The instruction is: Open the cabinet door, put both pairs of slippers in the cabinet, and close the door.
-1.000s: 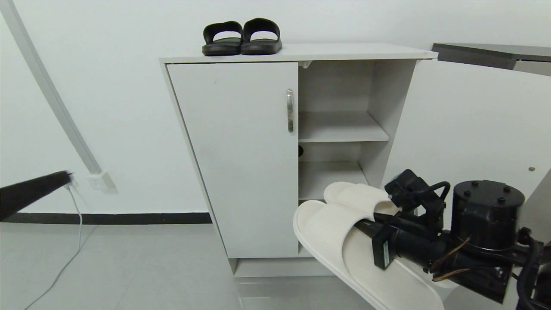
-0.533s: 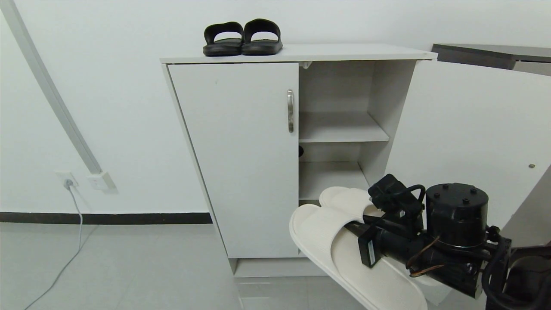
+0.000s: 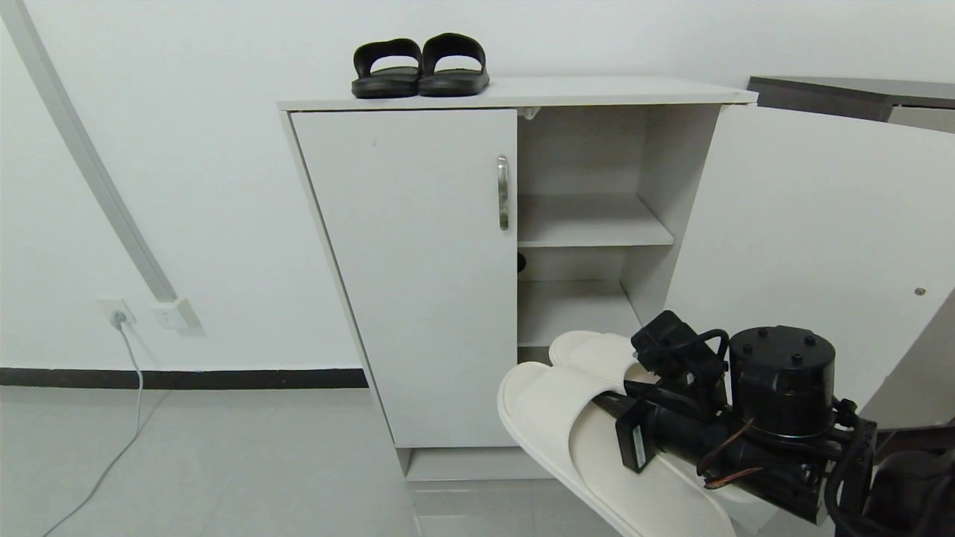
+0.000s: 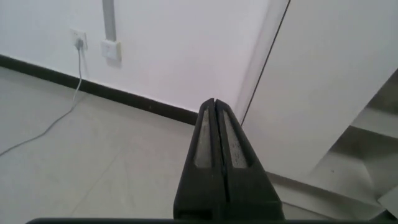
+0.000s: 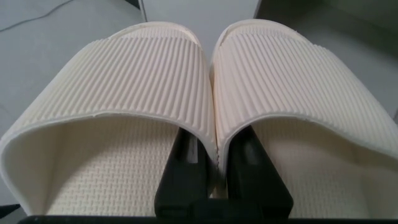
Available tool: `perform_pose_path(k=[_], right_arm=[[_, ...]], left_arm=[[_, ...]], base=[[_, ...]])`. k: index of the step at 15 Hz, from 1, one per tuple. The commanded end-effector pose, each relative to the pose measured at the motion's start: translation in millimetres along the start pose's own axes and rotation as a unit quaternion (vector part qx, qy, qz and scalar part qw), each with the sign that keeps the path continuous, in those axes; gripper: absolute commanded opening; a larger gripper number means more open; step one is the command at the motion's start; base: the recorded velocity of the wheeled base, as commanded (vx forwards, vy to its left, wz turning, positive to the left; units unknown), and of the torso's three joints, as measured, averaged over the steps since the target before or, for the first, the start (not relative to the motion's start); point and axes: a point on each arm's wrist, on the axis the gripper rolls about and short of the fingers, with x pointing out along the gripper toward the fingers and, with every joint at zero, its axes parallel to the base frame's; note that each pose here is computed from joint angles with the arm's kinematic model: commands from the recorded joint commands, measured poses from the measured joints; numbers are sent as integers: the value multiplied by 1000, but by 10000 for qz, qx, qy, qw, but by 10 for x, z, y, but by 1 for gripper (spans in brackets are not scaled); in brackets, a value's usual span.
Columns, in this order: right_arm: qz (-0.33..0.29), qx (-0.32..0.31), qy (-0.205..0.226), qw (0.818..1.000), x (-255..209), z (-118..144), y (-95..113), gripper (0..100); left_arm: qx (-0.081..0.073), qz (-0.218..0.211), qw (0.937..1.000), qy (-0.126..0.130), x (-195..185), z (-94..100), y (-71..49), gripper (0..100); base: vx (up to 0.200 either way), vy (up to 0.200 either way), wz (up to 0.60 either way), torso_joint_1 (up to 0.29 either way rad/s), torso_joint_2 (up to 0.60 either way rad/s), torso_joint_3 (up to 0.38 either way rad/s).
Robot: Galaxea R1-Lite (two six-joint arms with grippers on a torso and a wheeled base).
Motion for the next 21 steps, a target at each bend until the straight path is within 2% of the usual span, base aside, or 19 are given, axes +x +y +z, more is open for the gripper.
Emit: perform_pose_path(k=[1,2,3,4,5,6,9,11,13,14,15,18,19,21], right_arm=[[13,-11,31,10000,39,-44,14,0],[10,-16,-8,10000,74,-70,29,0],[15,-25,-62,10000,108,-94,40,0],[13,-38,-108,9999,143,-125,43,0],[10,-46,-162,9999,179,-152,50,0],[-1,-51,-207,9998,215,-168,52,0],[-250,-43,-264,9993,292,-163,71,0],[-890,-26,-256,9957,449,-168,179,0],[-1636,182,-411,9855,654,-107,256,0],[-2028,242,-509,9776,772,-59,258,0],[-2170,278,-563,9741,835,-41,254,0],[-2227,338,-579,9726,885,-50,253,0],[-2371,426,-618,9686,897,-38,237,0],[-3028,541,-619,9495,997,-67,106,0]], left_arm=[[99,-138,9999,-23,15,-95,6,0],[103,-535,9985,-47,19,-96,-13,0],[153,-1179,9929,93,21,-129,-40,0],[295,-1671,9851,264,12,-153,-59,0],[488,-1707,9839,218,13,-153,-60,0],[556,-1724,9832,208,13,-153,-60,0],[511,-1708,9838,215,13,-153,-60,0],[398,-1690,9845,233,13,-152,-59,0],[361,-1652,9853,235,13,-152,-58,0],[363,-1321,9904,191,18,-149,-44,0],[388,-1094,9931,164,21,-147,-34,0],[327,-1123,9930,174,20,-147,-35,0],[327,-1123,9930,174,20,-147,-35,0],[334,-1116,9930,172,20,-147,-35,0]], base=[[0,0,0,0,0,0],[0,0,0,0,0,0],[0,0,0,0,0,0],[0,0,0,0,0,0],[0,0,0,0,0,0],[0,0,0,0,0,0],[0,0,0,0,0,0],[0,0,0,0,0,0],[0,0,0,0,0,0],[0,0,0,0,0,0],[0,0,0,0,0,0],[0,0,0,0,0,0],[0,0,0,0,0,0],[0,-200,0,5,-2,2]])
